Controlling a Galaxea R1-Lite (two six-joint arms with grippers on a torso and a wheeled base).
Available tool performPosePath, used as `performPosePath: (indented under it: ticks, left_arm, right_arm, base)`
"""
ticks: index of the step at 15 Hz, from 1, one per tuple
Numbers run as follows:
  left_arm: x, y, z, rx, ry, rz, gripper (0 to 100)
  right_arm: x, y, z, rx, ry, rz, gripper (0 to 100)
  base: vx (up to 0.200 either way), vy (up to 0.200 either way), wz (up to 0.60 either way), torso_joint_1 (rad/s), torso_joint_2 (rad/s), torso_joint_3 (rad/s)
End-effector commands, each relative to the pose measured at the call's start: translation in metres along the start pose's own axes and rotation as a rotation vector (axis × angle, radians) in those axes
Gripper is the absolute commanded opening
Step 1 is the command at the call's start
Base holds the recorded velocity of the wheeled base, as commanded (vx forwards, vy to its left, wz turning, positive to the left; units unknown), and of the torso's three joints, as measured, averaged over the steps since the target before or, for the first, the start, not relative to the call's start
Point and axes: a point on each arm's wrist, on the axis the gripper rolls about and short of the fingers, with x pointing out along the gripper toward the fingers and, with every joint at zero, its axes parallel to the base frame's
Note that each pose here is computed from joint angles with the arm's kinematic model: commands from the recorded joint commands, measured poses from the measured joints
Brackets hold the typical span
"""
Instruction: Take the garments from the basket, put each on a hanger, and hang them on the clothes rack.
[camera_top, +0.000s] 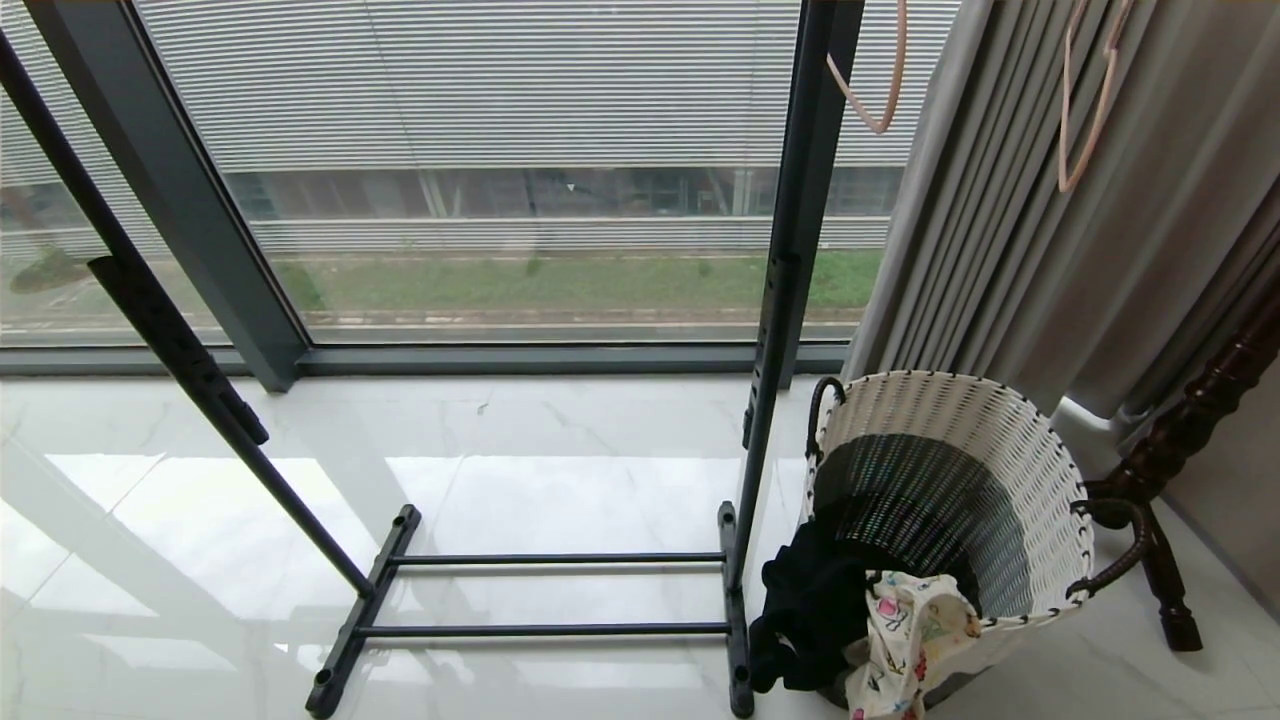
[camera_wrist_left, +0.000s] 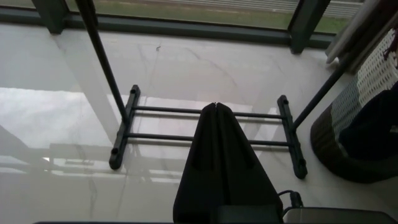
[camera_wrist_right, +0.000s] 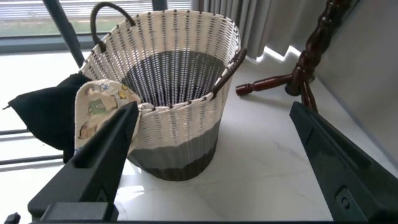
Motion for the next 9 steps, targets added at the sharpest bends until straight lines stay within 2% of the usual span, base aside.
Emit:
performPosePath:
  ticks: [1, 3, 9]
  left_arm:
    - [0.0000, 0.0000, 0.0001, 0.003, 0.000, 0.002, 0]
    - [0.0000, 0.0000, 0.0001, 0.003, 0.000, 0.002, 0]
    - [0.0000, 0.0000, 0.0001, 0.007, 0.000, 0.000, 0]
  right_arm:
    - [0.0000, 0.0000, 0.0001, 0.000, 0.000, -0.001, 100]
    - [0.0000, 0.0000, 0.0001, -0.003, 0.000, 0.001, 100]
    - [0.0000, 0.0000, 0.0001, -0.005, 0.000, 0.002, 100]
  base:
    - [0.000, 0.200, 0.00, 0.002, 0.00, 0.002]
    - [0.000, 0.200, 0.00, 0.000, 0.00, 0.005]
    - [0.000, 0.000, 0.00, 0.000, 0.00, 0.000]
